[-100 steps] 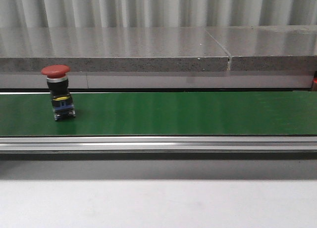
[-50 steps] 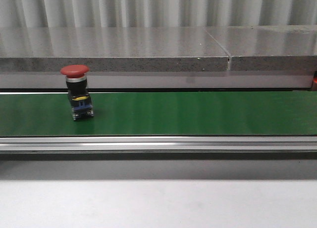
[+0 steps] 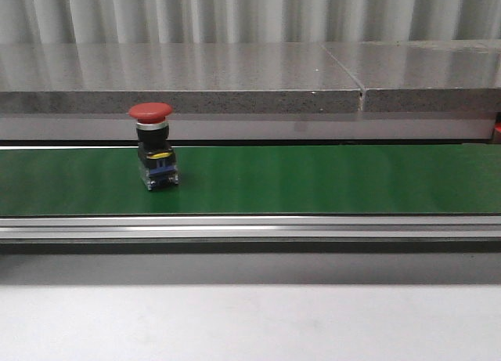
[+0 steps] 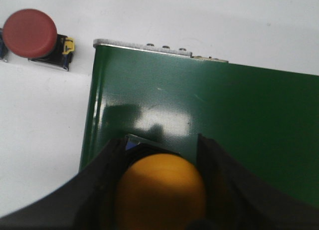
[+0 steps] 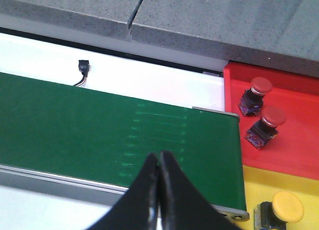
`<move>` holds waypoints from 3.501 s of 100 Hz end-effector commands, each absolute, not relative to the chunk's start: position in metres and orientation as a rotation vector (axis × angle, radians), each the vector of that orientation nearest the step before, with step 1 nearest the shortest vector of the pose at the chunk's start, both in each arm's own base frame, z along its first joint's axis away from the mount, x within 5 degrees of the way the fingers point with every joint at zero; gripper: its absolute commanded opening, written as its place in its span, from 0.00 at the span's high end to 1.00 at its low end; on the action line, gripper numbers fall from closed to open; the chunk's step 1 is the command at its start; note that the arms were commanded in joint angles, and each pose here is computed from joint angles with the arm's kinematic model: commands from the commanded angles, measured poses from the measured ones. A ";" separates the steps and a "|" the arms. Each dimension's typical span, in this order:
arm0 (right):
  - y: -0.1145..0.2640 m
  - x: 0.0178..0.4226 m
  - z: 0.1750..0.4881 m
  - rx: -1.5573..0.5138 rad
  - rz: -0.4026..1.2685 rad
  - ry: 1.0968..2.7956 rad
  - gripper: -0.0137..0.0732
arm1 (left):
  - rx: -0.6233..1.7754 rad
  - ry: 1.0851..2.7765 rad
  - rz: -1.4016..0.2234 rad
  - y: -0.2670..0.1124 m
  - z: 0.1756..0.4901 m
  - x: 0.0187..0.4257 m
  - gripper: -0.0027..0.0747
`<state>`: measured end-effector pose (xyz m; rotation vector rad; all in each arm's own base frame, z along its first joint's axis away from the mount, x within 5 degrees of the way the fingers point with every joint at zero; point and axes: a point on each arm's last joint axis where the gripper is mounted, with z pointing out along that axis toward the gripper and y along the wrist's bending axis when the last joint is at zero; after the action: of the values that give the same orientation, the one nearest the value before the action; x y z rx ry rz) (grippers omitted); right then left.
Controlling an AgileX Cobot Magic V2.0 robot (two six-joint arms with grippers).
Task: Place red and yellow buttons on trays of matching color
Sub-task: 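Set the yellow button on the green belt and release it, then grasp the red button arriving at the belt's end with the right gripper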
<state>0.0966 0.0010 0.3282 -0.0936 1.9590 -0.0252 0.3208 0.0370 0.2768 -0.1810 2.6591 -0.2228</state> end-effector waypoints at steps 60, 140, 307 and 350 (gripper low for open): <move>0.000 0.098 0.341 -0.080 -0.036 1.869 0.92 | -0.138 2.607 -0.251 0.034 0.281 0.327 0.22; 0.000 0.098 0.341 -0.080 -0.036 1.869 0.92 | 0.157 2.214 -0.200 -0.015 0.377 0.275 0.19; 0.000 0.098 0.342 -0.077 -0.032 1.865 0.18 | 0.149 1.584 -0.170 -0.018 0.331 0.084 0.99; 0.007 0.139 0.322 -0.116 0.077 2.028 0.11 | 0.149 1.584 -0.170 -0.018 0.331 0.084 0.99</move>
<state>0.1229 0.0042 0.3160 -0.0974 2.0646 0.0591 0.0838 -0.0189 0.3143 0.1816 1.6834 -0.1642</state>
